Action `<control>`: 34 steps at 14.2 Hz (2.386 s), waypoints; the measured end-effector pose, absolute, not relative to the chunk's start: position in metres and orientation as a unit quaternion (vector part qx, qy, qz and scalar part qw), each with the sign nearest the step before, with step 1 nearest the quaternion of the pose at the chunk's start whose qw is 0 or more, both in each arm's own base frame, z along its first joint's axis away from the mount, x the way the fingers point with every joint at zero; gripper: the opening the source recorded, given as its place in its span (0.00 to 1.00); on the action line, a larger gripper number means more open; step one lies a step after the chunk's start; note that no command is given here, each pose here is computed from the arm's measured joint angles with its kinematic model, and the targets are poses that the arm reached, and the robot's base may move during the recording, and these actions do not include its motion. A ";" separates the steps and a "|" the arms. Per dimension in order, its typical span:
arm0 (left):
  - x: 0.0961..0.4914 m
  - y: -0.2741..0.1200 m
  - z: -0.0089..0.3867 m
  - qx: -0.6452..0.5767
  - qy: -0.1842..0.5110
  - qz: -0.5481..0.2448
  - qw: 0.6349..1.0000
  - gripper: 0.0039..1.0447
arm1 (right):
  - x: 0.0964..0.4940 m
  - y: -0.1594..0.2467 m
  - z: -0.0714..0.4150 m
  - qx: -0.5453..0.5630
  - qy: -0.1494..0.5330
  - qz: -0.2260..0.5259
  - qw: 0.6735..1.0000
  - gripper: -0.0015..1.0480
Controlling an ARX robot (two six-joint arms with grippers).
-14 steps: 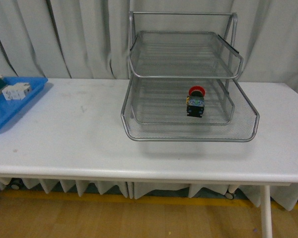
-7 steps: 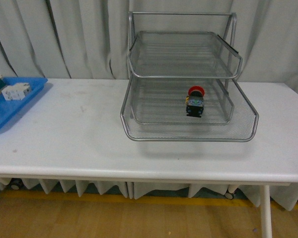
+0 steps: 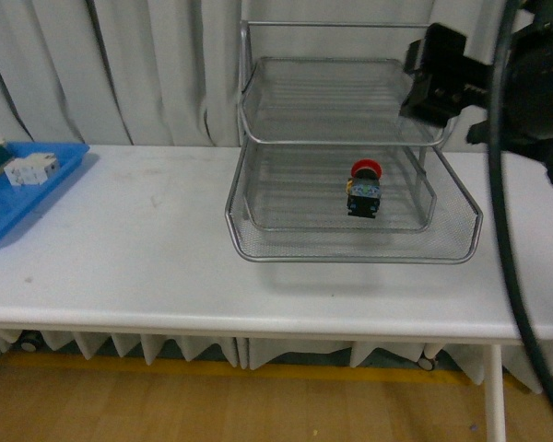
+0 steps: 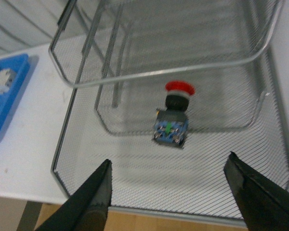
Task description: Place button on rack with both arms
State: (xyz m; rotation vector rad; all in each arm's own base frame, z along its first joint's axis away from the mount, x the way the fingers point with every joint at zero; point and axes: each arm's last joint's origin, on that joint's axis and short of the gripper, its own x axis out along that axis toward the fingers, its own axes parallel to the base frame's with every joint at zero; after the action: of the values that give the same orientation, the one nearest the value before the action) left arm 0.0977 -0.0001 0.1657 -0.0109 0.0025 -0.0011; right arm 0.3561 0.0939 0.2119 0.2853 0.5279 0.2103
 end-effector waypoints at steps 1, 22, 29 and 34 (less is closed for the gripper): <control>0.098 0.000 0.166 -0.005 0.001 -0.001 1.000 0.94 | 0.355 0.105 0.202 0.140 0.291 0.114 0.940 0.60; 0.098 0.000 0.166 -0.005 0.001 -0.001 1.000 0.94 | 0.398 0.118 0.104 0.091 0.459 0.089 0.879 0.02; 0.098 0.000 0.166 -0.005 0.001 -0.001 1.000 0.94 | 0.456 0.091 0.107 0.069 0.431 0.065 0.897 0.02; 0.098 0.000 0.166 -0.005 0.001 -0.001 1.000 0.94 | 0.485 0.082 0.124 0.069 0.380 0.046 0.921 0.02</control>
State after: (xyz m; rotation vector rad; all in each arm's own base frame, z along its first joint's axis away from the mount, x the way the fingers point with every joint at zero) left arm 0.0977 -0.0001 0.1657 -0.0109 0.0025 -0.0011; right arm 0.4849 0.0818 0.1237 0.1418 0.7802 0.0938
